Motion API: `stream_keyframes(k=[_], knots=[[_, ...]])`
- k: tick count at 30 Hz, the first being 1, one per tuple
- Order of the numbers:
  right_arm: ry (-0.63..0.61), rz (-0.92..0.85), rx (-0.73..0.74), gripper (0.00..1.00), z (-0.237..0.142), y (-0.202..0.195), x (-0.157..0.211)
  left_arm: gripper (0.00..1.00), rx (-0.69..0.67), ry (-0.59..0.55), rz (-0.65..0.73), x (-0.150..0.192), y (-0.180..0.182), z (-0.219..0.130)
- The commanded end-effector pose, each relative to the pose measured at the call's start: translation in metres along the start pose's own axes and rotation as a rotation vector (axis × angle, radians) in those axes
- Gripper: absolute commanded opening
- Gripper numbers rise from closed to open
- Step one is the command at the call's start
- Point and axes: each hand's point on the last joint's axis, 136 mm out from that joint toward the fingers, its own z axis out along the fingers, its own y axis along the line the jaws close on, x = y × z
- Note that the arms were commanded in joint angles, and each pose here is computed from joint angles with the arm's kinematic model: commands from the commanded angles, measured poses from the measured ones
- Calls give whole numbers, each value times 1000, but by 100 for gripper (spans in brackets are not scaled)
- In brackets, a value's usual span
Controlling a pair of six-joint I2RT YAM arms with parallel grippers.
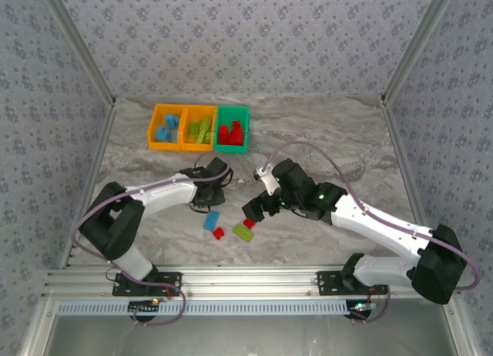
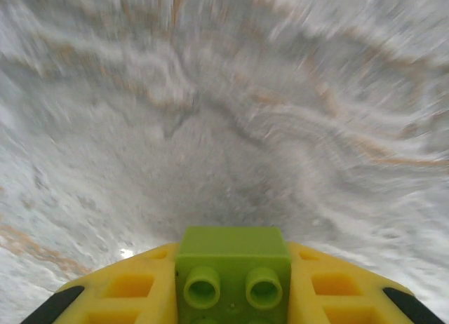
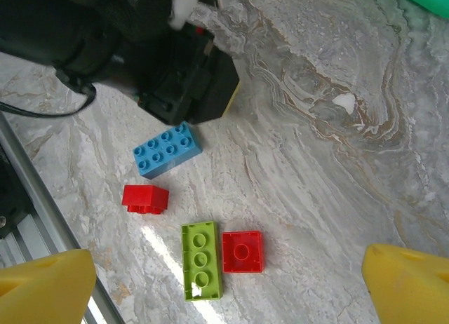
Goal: Sort the legos into containers by color
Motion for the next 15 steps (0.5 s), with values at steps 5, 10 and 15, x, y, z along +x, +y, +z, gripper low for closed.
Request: stream_keyframes(k=[5,10,15], knots=[[-60,36,11,100,-9,-3,-12,29,3,-369,27,-134,4,-64],[-71,73,24,100,-13,-7,-13,27,28,-452,74,-206,-8,-43],[-110,103,15,100,-28,-6,-14,31,12,-433,31,-265,-6,-2]])
